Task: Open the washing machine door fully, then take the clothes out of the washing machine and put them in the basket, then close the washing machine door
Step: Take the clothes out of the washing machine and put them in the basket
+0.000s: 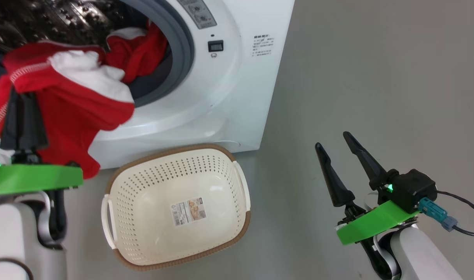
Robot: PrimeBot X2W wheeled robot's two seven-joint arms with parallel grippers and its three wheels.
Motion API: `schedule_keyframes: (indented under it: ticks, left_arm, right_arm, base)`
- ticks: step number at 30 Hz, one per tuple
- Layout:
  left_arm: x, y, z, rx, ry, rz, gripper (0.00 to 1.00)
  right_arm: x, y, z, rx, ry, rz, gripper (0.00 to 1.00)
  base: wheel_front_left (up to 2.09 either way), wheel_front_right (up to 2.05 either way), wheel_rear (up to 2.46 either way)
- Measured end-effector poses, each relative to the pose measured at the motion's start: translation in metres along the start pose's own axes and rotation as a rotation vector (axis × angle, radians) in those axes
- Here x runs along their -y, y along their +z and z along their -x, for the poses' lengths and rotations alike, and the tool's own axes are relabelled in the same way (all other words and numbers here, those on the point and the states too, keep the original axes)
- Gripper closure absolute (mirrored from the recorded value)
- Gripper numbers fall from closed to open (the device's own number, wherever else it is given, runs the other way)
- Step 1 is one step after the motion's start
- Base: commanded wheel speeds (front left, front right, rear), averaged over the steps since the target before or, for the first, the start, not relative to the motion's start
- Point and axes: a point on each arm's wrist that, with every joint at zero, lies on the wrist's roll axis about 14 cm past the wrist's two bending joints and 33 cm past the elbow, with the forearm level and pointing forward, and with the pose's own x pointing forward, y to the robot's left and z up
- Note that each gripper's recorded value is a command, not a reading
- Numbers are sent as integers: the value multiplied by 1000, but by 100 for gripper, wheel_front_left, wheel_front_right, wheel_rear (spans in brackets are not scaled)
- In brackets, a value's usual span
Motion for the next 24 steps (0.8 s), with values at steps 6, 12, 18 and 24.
schedule_keyframes:
  ticks: [6, 12, 18, 24]
  left_arm:
    - [9, 16, 18, 33, -19, 11, 100]
    - [15, 32, 34, 62, -37, 12, 100]
    - [26, 41, 48, 64, -60, 31, 100]
    - [37, 3, 66, -70, -84, 66, 100]
  right_arm:
    - [-6, 7, 3, 17, 9, -2, 0]
    - [-10, 10, 13, 20, 10, -12, 0]
    - [-14, 18, 17, 42, 17, -10, 0]
    - [-12, 10, 16, 21, 10, -16, 0]
  base:
    - [0, 0, 0]
    - [0, 0, 0]
    - [0, 0, 0]
    - [0, 0, 0]
